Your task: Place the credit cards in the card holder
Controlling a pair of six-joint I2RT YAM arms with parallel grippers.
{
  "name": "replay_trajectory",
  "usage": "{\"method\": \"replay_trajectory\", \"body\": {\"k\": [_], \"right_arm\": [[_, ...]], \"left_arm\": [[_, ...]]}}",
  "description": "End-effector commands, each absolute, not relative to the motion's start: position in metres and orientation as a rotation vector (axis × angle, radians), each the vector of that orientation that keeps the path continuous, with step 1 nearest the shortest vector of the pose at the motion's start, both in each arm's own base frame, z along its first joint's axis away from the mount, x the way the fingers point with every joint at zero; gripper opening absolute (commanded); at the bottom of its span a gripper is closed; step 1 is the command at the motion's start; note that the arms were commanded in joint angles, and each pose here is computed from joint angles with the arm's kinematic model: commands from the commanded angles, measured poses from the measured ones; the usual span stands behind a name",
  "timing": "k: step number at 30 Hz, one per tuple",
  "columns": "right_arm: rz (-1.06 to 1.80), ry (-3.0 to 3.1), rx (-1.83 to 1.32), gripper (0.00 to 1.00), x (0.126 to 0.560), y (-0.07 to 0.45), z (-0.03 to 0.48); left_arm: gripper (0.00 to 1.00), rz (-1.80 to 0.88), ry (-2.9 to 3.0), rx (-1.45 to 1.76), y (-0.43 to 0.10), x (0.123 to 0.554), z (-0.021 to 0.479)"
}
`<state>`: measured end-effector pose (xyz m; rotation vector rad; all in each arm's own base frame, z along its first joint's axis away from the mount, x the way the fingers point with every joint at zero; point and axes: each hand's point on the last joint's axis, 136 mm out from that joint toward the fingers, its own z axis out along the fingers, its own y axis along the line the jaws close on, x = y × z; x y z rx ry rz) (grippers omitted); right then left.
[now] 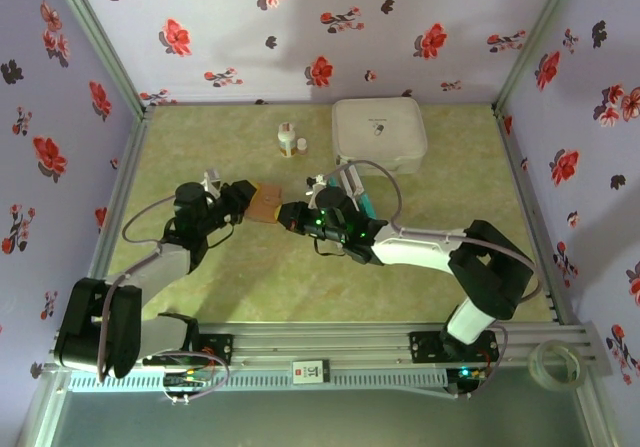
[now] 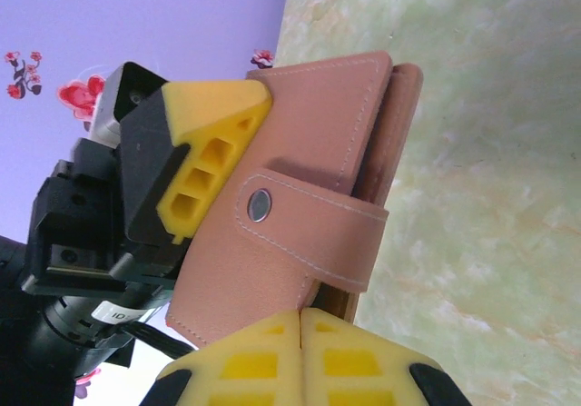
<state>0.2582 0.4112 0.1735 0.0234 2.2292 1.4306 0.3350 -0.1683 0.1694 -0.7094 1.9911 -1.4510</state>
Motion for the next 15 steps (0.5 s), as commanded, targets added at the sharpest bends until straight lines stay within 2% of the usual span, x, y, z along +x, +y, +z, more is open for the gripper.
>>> {"method": "replay_trajectory", "body": {"k": [1, 3, 4, 6, 10, 15], "right_arm": [[1.47, 2.198, 0.021, 0.0, 0.262, 0.414, 0.183], [1.446, 2.217, 0.019, 0.0, 0.262, 0.41, 0.18], [1.417, 2.227, 0.015, 0.07, 0.262, 0.405, 0.179], [1.326, 2.252, 0.007, 0.26, 0.261, 0.392, 0.176], [1.12, 2.303, -0.048, 0.51, 0.262, 0.37, 0.175], [0.955, 2.342, -0.136, 0.63, 0.268, 0.367, 0.181]], "left_arm": [[0.09, -1.468, 1.977, -0.612, -0.174, 0.332, 0.175], [0.05, -1.454, 1.977, -0.591, -0.173, 0.332, 0.175], [0.03, -1.443, 1.978, -0.571, -0.173, 0.332, 0.175], [0.02, -1.414, 1.985, -0.532, -0.172, 0.33, 0.174], [0.02, -1.331, 2.008, -0.43, -0.17, 0.325, 0.173], [0.02, -1.282, 2.023, -0.433, -0.165, 0.32, 0.167]]}}
